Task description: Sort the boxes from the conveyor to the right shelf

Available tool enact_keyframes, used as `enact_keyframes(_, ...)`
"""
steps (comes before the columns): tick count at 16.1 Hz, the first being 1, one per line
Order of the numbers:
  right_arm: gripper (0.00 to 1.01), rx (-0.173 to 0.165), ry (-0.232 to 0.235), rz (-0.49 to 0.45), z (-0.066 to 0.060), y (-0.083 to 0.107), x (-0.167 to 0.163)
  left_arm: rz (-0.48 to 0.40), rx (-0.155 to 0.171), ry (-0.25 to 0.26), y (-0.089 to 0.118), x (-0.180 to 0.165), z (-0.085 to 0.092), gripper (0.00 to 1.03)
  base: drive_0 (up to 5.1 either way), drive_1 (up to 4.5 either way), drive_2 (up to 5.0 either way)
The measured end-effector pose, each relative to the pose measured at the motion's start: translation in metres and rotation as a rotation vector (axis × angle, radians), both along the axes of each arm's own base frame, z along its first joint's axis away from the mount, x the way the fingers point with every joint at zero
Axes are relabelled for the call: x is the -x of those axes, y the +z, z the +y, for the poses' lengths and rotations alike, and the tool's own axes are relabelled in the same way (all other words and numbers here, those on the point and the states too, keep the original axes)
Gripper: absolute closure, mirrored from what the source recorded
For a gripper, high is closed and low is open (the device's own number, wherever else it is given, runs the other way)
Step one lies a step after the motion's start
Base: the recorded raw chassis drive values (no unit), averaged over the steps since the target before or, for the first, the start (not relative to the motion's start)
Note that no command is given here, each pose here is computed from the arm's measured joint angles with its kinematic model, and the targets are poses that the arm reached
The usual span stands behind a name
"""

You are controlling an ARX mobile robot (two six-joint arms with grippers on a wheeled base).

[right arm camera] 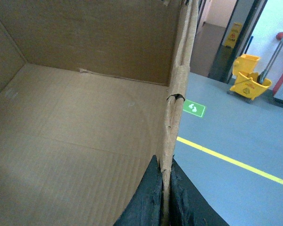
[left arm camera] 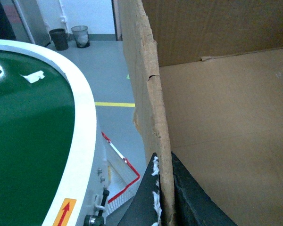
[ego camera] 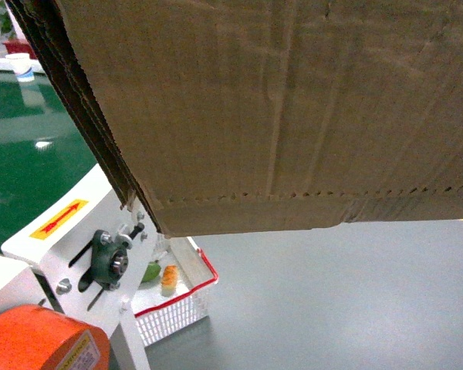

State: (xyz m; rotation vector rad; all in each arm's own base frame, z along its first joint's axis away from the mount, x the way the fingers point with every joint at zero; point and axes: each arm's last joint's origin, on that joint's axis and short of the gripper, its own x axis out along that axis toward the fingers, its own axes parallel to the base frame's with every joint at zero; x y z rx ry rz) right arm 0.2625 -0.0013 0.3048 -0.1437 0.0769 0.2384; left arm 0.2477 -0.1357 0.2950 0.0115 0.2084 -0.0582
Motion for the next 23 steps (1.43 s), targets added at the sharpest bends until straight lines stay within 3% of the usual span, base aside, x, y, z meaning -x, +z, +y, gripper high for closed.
enact_keyframes(23, 0.99, 0.000, 0.000, 0.000, 0.0000, 0.0000, 0.0000, 0.000, 0.000, 0.000, 0.0000, 0.0000, 0.0000, 1.01, -1.2, -1.22, -1.2)
